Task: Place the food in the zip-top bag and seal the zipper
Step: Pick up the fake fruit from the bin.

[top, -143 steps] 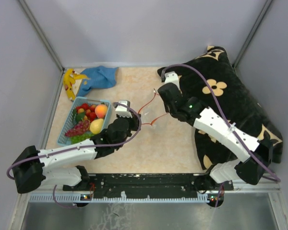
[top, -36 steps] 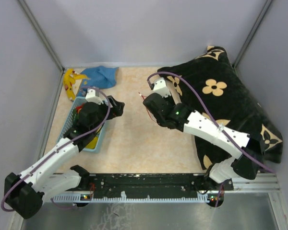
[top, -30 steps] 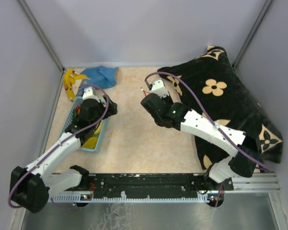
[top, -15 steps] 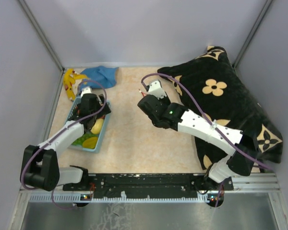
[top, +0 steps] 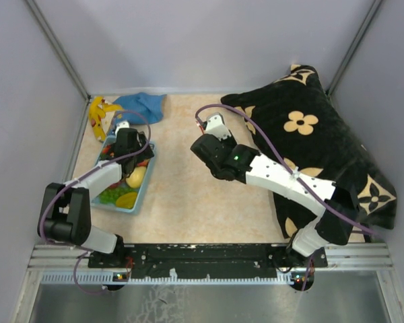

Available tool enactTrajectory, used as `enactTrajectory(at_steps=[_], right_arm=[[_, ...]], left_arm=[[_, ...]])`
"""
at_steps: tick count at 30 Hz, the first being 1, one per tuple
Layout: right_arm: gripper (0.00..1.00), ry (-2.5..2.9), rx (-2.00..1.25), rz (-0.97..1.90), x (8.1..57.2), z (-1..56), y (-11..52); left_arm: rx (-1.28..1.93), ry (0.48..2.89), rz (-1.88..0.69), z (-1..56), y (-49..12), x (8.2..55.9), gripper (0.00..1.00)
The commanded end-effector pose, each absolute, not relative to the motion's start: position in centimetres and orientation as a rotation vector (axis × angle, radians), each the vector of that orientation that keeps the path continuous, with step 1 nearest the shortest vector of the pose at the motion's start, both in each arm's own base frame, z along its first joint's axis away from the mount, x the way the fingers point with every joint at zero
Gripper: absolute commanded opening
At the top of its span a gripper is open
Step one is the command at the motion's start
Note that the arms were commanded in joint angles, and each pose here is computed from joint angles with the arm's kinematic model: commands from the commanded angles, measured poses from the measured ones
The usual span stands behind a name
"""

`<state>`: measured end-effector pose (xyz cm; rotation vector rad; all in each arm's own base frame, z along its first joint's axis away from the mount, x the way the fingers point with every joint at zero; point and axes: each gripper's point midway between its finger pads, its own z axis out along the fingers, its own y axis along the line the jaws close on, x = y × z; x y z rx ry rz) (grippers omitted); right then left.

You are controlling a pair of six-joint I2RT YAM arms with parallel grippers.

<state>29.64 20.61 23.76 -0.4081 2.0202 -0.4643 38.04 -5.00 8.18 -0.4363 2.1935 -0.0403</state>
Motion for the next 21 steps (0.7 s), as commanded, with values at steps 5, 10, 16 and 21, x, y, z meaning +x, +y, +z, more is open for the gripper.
enactTrajectory(at_steps=[5, 10, 16, 21], right_arm=[[0.0, 1.973, -0.351, -0.439, 30.2, 25.7, 21.2], [0.0, 1.972, -0.347, -0.45, 30.2, 25.7, 21.0], [0.0, 1.965, -0.331, -0.459, 30.1, 26.1, 20.6], [0.0, 1.966, -0.322, -0.459, 29.9, 26.3, 20.3]], left_arm=[[-0.38, 2.265, -0.124, 6.4, -6.7, 39.4, 0.93], [-0.361, 2.285, -0.182, 6.1, -7.7, 39.5, 0.84], [-0.301, 2.276, -0.378, 7.3, -11.0, 39.8, 0.61], [-0.284, 2.233, -0.438, 9.4, -11.9, 39.4, 0.49]])
